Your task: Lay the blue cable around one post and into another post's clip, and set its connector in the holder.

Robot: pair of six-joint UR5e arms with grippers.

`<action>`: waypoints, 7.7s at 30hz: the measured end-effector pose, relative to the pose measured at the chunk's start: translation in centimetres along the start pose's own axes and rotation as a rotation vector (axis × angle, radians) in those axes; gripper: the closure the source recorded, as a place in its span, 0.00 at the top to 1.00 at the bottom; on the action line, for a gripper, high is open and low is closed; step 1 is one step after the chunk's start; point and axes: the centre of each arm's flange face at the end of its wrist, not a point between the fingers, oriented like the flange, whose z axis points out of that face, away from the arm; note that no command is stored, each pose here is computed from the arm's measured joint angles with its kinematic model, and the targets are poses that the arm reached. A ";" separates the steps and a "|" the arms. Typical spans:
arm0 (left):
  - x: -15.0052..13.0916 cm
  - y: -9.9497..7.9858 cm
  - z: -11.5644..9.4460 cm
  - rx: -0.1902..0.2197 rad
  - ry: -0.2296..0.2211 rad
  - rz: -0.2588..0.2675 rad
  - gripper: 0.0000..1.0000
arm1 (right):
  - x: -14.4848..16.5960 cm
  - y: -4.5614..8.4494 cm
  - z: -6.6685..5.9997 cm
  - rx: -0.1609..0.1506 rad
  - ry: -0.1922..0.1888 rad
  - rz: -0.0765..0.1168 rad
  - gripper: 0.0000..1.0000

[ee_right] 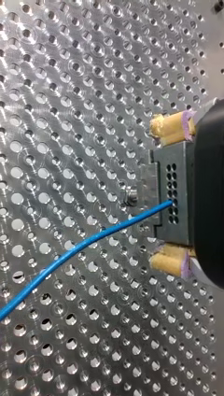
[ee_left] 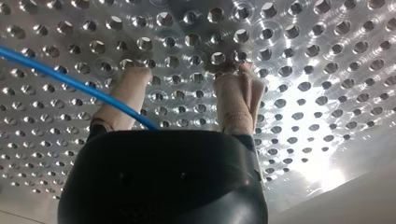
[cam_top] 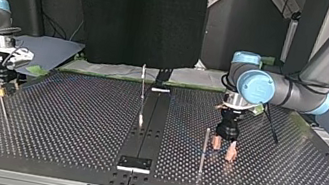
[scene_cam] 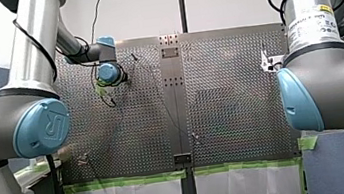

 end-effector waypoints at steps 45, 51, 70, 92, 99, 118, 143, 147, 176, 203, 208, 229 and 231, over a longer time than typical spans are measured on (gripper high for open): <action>-1.0 -1.7 -2.4 0.008 0.013 -0.270 1.00 | 0.1 -0.3 0.1 0.004 0.005 -0.001 1.00; -1.1 -2.4 -3.2 -0.001 0.023 -0.259 1.00 | 0.1 -0.3 0.1 0.004 0.005 -0.001 1.00; -3.5 -3.6 -5.5 -0.088 -0.019 -0.129 1.00 | 0.0 -0.3 0.1 0.004 0.003 -0.001 1.00; -5.3 -4.5 -13.8 -0.085 -0.009 0.073 1.00 | 0.0 -0.3 0.1 0.005 0.000 0.002 1.00; -8.7 -6.3 -15.6 -0.121 -0.059 0.139 1.00 | 0.0 -0.3 0.1 0.005 0.000 0.002 1.00; -12.2 -11.4 -17.5 -0.111 -0.005 0.338 1.00 | 0.0 -0.4 0.1 0.005 -0.002 0.003 1.00; -10.8 -11.3 -20.1 -0.186 0.227 0.659 1.00 | 0.0 -0.5 0.1 0.007 -0.003 0.004 1.00; -10.7 -11.0 -20.7 -0.197 0.275 0.721 1.00 | 0.0 -0.5 0.1 0.007 -0.003 0.004 1.00; -10.3 -10.2 -22.9 -0.206 0.464 0.986 1.00 | 0.0 -0.5 0.1 0.007 -0.001 0.003 1.00; -10.3 -10.5 -25.2 -0.138 0.386 0.837 1.00 | 0.0 -0.5 0.1 0.008 0.001 0.002 1.00; -8.3 -9.9 -25.6 -0.088 0.399 0.775 1.00 | 0.0 -0.5 0.1 0.008 0.001 0.004 1.00; 6.4 -2.1 -25.5 -0.021 0.655 0.722 1.00 | 0.1 -0.6 0.1 0.010 0.000 0.001 1.00; 7.5 -1.2 -25.7 -0.027 0.674 0.729 1.00 | 0.1 -0.6 0.1 0.010 0.000 0.001 1.00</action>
